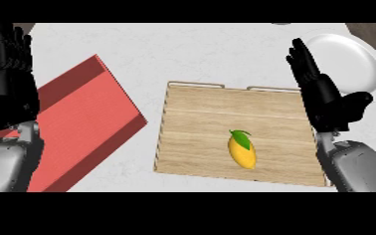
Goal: Pick the lemon from the tray and place it in the plate
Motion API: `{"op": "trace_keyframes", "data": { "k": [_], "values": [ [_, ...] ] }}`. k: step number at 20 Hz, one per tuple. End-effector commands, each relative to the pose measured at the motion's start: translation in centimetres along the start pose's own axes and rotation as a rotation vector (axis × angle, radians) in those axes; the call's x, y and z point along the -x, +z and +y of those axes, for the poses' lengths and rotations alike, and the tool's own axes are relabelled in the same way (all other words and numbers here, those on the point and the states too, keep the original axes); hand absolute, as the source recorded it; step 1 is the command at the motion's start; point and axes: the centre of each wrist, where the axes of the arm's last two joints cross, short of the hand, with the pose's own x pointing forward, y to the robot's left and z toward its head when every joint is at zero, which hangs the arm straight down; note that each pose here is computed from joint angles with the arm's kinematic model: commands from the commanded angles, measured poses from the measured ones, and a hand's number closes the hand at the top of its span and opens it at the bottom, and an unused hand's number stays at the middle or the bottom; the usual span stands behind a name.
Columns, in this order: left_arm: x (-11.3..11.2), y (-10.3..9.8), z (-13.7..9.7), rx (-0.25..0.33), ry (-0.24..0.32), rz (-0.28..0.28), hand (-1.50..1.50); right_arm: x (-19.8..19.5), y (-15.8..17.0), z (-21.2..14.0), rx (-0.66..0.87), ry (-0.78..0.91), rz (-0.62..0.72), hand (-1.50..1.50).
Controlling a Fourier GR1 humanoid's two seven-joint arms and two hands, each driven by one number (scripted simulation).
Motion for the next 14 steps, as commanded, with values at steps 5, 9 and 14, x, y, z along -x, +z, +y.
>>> {"op": "trace_keyframes", "data": {
  "k": [5, 9, 14],
  "values": [
    [3.8, 3.8, -2.3, 0.274, 0.016, 0.279, 0.0, -2.2, -1.1, 5.6, -0.706, -0.152, -0.096, 1.5],
    [6.0, 5.6, -2.0, 0.388, 0.03, 0.473, 0.0, 0.0, -2.2, 1.1, -0.57, 0.098, -0.299, -1.5],
    [7.5, 5.8, -2.2, 0.386, 0.031, 0.495, 0.0, 5.6, -2.0, -1.5, -0.795, -0.113, -0.254, -1.5]
  ]
}}
